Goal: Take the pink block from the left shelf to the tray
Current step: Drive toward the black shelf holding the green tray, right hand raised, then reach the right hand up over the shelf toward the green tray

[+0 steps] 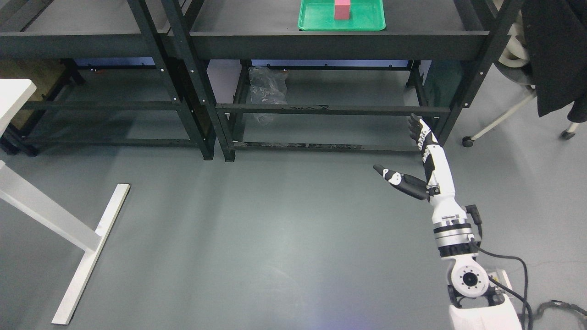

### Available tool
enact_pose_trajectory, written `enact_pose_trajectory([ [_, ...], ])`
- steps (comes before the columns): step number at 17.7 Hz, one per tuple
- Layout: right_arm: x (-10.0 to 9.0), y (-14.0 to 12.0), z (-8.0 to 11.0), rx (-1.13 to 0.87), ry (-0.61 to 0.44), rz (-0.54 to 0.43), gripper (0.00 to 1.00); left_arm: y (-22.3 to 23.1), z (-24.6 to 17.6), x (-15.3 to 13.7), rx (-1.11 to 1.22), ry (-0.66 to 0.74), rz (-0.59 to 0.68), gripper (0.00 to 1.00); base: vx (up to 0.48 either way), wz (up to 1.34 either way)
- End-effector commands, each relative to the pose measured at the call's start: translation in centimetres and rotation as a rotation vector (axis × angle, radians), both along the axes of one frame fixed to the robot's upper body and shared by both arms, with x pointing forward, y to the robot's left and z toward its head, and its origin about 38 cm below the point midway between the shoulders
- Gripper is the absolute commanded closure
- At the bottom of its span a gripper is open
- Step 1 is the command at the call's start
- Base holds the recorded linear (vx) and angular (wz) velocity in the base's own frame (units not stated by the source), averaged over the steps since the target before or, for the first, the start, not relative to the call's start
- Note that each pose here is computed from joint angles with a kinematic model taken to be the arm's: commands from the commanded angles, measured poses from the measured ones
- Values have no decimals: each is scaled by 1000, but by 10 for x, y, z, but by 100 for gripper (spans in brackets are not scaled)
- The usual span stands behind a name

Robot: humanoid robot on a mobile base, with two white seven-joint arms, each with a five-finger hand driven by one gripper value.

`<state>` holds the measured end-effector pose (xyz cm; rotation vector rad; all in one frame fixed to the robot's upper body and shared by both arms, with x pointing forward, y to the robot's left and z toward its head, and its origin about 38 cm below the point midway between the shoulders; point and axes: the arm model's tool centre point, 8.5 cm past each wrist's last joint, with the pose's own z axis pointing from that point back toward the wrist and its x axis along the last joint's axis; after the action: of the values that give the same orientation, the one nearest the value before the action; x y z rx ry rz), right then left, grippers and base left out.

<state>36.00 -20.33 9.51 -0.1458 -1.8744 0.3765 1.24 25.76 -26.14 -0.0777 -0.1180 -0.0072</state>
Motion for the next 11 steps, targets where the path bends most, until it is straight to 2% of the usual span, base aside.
enact_pose_trajectory([
  [1, -5, 5, -8, -416, -42, 4, 2, 10, 1, -7, 15, 2, 0, 0, 180, 53],
  [4, -5, 15, -14, -678, -70, 23, 2, 10, 1, -7, 15, 2, 0, 0, 159, 52],
  [7, 0, 19, -8, -718, -97, 21, 2, 10, 1, -7, 15, 2, 0, 0, 144, 58],
  [11, -1, 28, -12, -742, -89, 33, 1, 10, 1, -7, 15, 2, 0, 0, 104, -12],
])
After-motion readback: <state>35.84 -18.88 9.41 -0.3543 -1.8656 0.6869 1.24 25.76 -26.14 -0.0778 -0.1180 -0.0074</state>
